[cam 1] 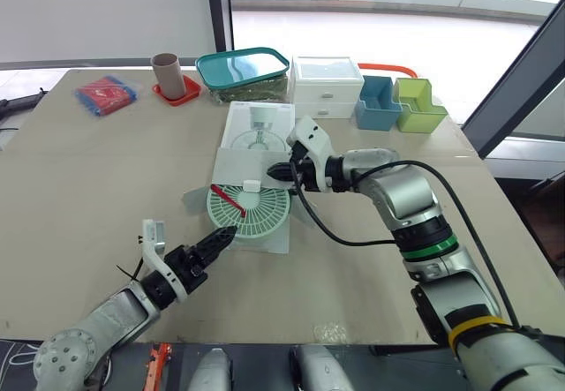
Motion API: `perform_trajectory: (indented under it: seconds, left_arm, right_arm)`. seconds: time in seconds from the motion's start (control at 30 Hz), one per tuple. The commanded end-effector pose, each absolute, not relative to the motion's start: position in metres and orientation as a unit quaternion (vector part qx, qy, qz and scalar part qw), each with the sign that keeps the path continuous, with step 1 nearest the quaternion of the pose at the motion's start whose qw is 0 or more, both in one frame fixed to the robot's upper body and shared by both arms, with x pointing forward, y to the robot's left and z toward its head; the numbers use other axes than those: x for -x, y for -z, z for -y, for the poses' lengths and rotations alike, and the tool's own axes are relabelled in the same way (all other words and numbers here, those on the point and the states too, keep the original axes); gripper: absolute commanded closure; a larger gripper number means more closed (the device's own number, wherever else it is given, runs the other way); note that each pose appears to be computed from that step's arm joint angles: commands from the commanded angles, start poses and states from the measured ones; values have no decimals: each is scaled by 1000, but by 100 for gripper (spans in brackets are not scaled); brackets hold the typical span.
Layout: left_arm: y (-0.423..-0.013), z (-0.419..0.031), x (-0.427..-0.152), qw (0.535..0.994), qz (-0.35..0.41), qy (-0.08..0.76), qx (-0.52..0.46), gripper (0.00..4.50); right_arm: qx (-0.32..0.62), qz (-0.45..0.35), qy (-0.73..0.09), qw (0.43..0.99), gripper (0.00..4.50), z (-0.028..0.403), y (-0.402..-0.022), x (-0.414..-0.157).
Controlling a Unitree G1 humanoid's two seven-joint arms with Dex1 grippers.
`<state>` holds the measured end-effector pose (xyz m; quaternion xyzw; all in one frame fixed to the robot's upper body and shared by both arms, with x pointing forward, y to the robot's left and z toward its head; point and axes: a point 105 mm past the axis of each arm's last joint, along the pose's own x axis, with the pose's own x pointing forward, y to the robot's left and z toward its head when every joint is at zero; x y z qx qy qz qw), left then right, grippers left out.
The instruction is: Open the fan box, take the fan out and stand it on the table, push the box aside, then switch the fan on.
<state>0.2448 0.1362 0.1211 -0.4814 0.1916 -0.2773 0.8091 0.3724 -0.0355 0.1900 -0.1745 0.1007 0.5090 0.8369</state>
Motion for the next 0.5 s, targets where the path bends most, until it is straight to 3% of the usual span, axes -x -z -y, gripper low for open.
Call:
perform_trajectory:
  seconds: [0.03,0.5]
  left_arm:
    - [-134,-151,-246,820,-164,285,469,7]
    - [-125,-154,-274,807,-167,293,485,7]
  right_arm:
    - [183,-75,-516,833,450,29,-203,-371]
    - [183,-74,-514,835,450,31,-202,-370]
